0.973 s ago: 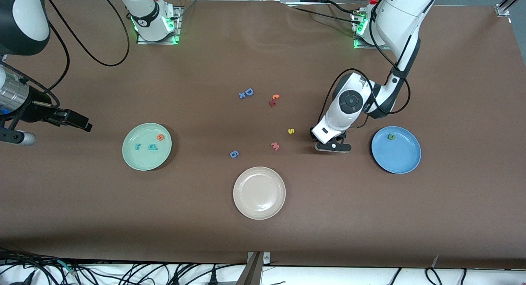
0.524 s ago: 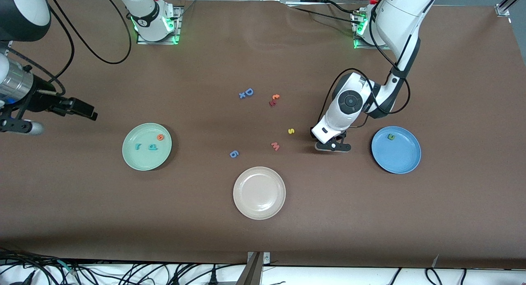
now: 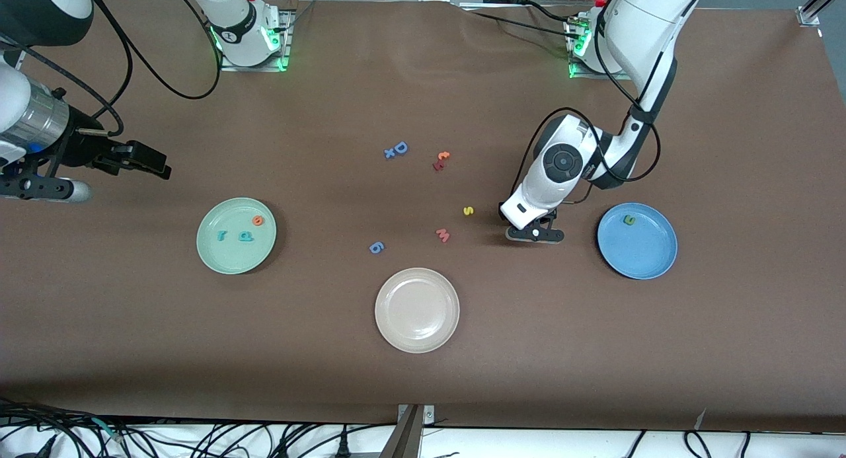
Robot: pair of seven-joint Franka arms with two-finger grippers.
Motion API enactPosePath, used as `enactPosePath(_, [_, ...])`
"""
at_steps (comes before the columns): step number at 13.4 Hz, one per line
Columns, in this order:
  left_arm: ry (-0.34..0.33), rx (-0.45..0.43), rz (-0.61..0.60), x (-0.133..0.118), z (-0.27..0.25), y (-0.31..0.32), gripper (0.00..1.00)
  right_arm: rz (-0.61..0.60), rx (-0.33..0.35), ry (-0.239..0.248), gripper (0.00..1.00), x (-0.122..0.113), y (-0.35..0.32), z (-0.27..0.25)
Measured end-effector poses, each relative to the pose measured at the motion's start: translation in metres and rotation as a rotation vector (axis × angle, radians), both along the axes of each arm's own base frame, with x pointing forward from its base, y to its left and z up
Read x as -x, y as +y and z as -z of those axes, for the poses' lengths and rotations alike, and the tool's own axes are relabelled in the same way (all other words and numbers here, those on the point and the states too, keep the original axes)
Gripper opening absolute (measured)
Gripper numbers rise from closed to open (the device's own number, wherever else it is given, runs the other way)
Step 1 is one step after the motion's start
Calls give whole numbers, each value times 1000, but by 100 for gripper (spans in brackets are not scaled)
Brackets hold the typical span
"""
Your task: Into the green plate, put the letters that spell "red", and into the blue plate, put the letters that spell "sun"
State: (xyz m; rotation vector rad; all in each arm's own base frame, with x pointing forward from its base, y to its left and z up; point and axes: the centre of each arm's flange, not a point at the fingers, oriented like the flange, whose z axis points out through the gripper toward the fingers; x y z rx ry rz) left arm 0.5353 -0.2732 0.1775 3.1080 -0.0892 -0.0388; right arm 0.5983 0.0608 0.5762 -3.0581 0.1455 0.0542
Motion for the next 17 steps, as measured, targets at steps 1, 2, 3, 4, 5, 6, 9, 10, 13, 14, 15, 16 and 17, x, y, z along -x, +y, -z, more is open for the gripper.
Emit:
enactPosePath(1, [1, 0, 1, 1, 0, -1, 46, 1, -1, -10, 100, -1, 0, -3])
enactPosePath(2, [3, 0, 3, 1, 0, -2, 46, 4, -1, -15, 100, -2, -2, -5])
enactPosePath(3, [5, -1, 6, 2, 0, -3, 46, 9, -1, -23, 100, -2, -4, -7])
enactPosePath(4, [8, -2, 8, 3, 1, -4, 46, 14, -1, -32, 100, -4, -7, -11])
enactPosePath(5, [12, -3, 9, 5, 2, -4, 46, 17, -1, -41, 100, -4, -9, -15])
enactPosePath(6, [17, -4, 11, 6, 3, -5, 46, 18, -2, -47, 100, -4, -10, -18])
enactPosePath(9, [26, -3, 22, 11, 4, -10, 46, 18, -2, -49, 100, -5, -9, -19])
enactPosePath(10, [27, -2, 23, 11, 4, -11, 46, 17, -1, -47, 100, -5, -9, -18])
enactPosePath(13, [28, -2, 24, 12, 4, -11, 46, 17, -1, -42, 100, -6, -9, -16])
enactPosePath(14, [30, -3, 25, 13, 5, -12, 46, 17, -1, -40, 100, -6, -9, -15])
enactPosePath(15, [32, -3, 26, 14, 6, -12, 45, 17, 0, -38, 100, -6, -9, -15])
enactPosePath(16, [32, -3, 26, 14, 6, -12, 41, 17, 0, -35, 100, -6, -9, -14])
enactPosePath(17, [31, -3, 27, 13, 5, -11, 31, 17, 0, -35, 100, -6, -9, -14])
